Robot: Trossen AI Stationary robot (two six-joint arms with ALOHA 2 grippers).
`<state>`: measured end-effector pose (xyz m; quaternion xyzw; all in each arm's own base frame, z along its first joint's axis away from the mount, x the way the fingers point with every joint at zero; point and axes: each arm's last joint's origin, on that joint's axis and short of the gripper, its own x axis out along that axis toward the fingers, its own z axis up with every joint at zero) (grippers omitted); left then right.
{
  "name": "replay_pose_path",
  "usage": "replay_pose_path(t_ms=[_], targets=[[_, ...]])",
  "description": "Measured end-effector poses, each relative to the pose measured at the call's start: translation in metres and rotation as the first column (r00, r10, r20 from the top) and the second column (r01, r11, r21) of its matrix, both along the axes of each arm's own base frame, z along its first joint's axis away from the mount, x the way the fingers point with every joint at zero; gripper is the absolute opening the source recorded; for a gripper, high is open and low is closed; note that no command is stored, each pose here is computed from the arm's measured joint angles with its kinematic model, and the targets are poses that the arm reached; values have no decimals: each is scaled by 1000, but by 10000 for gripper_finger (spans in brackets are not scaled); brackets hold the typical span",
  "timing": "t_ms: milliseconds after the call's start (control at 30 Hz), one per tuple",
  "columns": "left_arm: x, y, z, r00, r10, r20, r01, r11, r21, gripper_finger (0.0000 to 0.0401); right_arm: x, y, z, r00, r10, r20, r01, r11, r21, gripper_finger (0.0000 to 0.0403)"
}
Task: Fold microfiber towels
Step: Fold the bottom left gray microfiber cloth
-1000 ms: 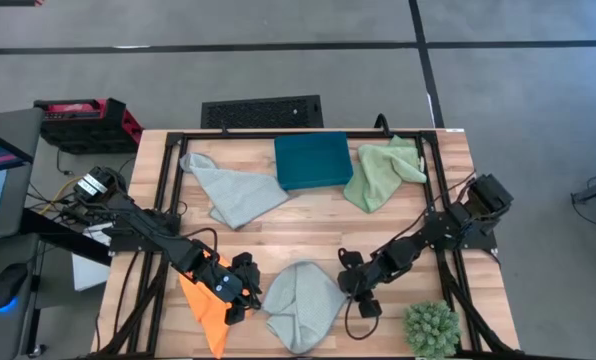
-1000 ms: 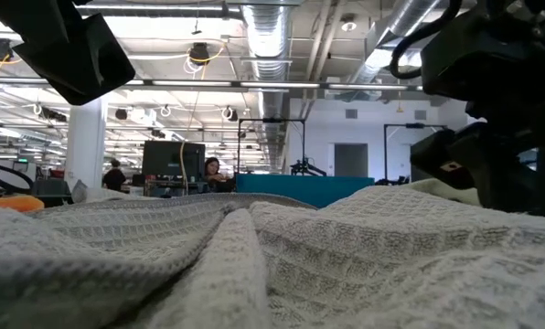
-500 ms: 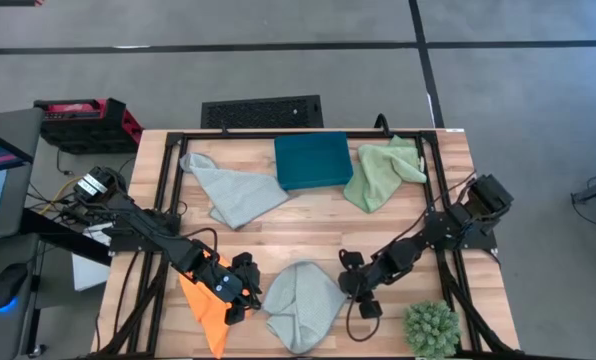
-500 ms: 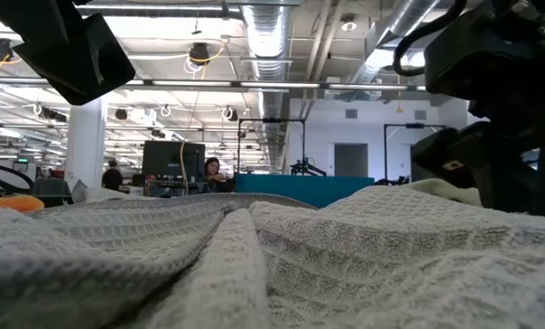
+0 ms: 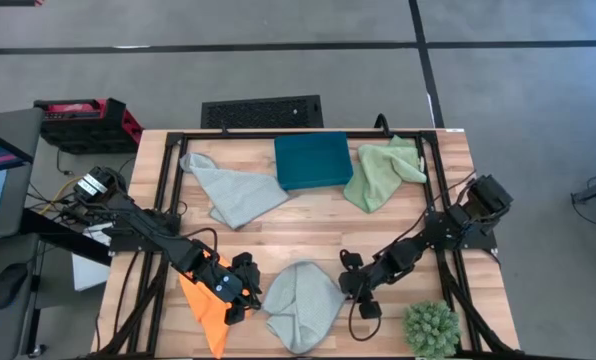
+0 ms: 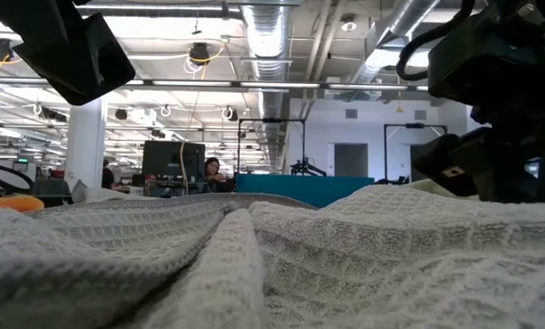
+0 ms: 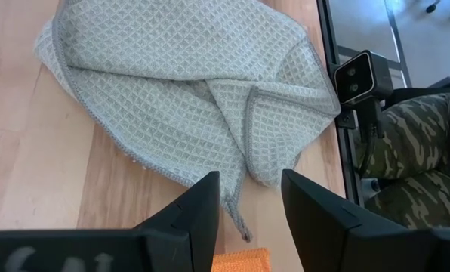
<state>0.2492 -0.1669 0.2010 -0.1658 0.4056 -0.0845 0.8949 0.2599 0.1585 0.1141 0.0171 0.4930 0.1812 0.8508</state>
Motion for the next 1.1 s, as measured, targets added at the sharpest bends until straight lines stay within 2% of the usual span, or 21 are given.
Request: replay_pose_path(t_ms=[133, 300, 367, 567, 700, 800, 933, 1100], targets=[[0, 0, 0, 1000, 0, 0, 0, 1000, -1, 135, 0, 0, 0, 1000, -6, 0, 6, 1000, -10, 103], [0, 0, 0, 1000, 3, -1, -3, 1000, -3, 135, 1, -3, -1, 999, -53, -10, 53, 999, -11, 26], [0, 0, 0, 1000, 4, -2, -4, 1000, -1, 135, 2, -5, 2, 997, -76, -12, 76, 997, -9, 11], [3, 0, -8, 1000, 23, 19, -25, 996, 90, 135, 9, -4, 19, 997, -79, 4, 79, 994, -75, 5], [8, -3, -23, 999, 48, -21, -46, 994, 98, 135, 7, -7, 35, 993, -113, -33, 104, 973, -206, 4], [13, -5, -39, 988, 133, -81, -130, 990, 47, 135, 10, -6, 47, 994, -111, -10, 106, 971, -215, 3], [17, -8, -57, 966, 212, -151, -216, 976, -16, 135, 12, -6, 50, 995, -97, 2, 95, 970, -225, 2], [18, -11, -56, 957, 228, -182, -248, 964, -94, 135, 13, -7, 50, 995, -102, 6, 101, 970, -223, 2]])
